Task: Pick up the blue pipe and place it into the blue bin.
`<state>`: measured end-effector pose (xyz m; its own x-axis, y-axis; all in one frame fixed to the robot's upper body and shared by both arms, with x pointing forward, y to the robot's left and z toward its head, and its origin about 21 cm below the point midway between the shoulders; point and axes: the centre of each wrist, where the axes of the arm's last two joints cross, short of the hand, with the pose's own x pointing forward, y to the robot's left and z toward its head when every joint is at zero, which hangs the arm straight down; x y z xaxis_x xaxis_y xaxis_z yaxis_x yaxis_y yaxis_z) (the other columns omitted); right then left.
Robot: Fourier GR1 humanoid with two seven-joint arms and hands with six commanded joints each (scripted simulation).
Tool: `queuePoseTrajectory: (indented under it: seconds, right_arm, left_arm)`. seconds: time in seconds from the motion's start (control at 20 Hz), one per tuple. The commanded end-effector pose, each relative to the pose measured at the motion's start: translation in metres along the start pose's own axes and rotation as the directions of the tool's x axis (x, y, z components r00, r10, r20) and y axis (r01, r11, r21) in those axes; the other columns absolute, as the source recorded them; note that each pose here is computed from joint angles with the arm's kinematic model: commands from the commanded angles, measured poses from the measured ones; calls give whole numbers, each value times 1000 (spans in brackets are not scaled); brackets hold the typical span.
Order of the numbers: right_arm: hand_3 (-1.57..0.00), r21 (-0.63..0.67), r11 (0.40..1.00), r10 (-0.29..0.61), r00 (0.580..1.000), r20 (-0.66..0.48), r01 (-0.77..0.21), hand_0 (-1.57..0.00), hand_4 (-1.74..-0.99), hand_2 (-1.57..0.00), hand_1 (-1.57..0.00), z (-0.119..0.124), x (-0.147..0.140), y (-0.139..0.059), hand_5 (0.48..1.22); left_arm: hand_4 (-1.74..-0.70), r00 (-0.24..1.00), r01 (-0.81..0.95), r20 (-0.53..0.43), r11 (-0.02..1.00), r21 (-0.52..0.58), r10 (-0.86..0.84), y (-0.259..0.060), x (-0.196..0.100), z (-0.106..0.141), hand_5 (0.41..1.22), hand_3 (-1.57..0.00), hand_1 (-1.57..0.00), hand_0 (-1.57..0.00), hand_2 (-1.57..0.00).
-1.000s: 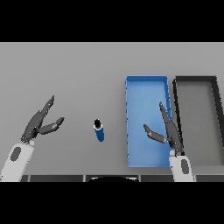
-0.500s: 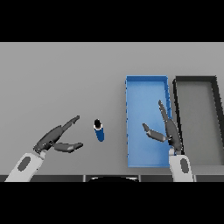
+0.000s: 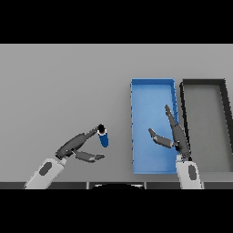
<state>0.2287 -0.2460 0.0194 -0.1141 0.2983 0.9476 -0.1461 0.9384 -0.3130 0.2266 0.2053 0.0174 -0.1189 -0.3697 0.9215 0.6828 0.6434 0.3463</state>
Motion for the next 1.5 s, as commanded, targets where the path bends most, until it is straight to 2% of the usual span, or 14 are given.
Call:
queuePoseTrajectory:
  seconds: [0.0,0.3,0.4,0.55,0.65,0.75,0.8,0.85,0.95,1.05,1.1,1.2,1.4,1.45]
  right_arm:
    - [1,-3,1000,3,1000,-6,-3,1,-1207,1,1,-1,-1,0,555]
    - [1,-9,1000,-6,1000,13,6,1,-1202,1,1,1,-3,0,549]
    - [1,-12,1000,-13,1000,12,13,1,-1200,1,1,0,-1,1,547]
    - [1,-5,1000,-1,1000,-9,1,1,-1192,1,1,6,-6,-2,549]
    - [1,-8,1000,8,1000,-7,-8,1,-1186,1,1,4,-5,-3,554]
    - [1,-3,1000,-5,1000,4,5,1,-1196,1,1,3,-6,-4,560]
    - [1,3,1000,-4,1000,0,4,1,-1192,1,1,6,-7,-1,560]
    - [1,-2,1000,2,1000,-2,-2,1,-1191,1,1,5,-4,-3,561]
    - [1,-3,1000,3,1000,1,-3,1,-1184,1,1,6,-5,-2,562]
    - [1,-1,1000,9,1000,-3,-9,1,-1179,1,1,4,-5,-1,561]
    - [1,-8,1000,14,1000,-7,-14,1,-1178,1,1,3,-6,-2,561]
    - [1,-2,1000,13,1000,-6,-13,1,-1176,1,1,7,-6,-1,559]
    - [1,-5,1000,24,1000,-21,-24,1,-1166,1,1,-1,-5,1,556]
    - [1,-7,1000,26,999,-21,-26,1,-1160,1,1,2,-7,-1,554]
  left_arm:
    - [-1140,1000,-3,0,1000,9,3,-2,-2,-7,488,1,1,1,1]
    - [-1138,996,-88,17,996,16,88,-20,-15,-37,497,1,1,1,1]
    - [-1104,999,-48,1,998,45,48,-20,-20,-45,497,1,1,1,1]
    - [-1117,994,-96,52,995,34,94,-30,-22,-57,543,-16,1,1,-51]
    - [-1176,985,-162,62,987,25,160,-34,-23,-61,601,-108,-44,1,-166]
    - [-1268,973,-215,84,976,21,213,-34,-19,-65,675,-345,-248,-39,-417]
    - [-1301,966,-244,90,970,20,242,-37,-20,-65,784,-590,-411,-179,-578]
    - [-1383,961,-261,96,965,20,258,-36,-17,-69,872,-777,-642,-418,-777]
    - [-1505,961,-248,134,968,24,243,-42,-17,-72,997,-1015,-976,-833,-1063]
    - [-1588,958,-251,147,968,11,247,-45,-17,-71,1078,-1196,-1190,-1099,-1246]
    - [-1617,961,-243,139,970,11,239,-47,-14,-71,1106,-1258,-1266,-1193,-1311]
    - [-1561,965,-223,144,975,12,219,-53,-13,-68,1148,-1370,-1376,-1329,-1404]
    - [-1502,963,-199,191,980,23,191,-58,-7,-72,1191,-1489,-1491,-1472,-1503]
    - [-1494,953,-207,232,978,29,195,-58,1,-72,1197,-1505,-1507,-1492,-1516]
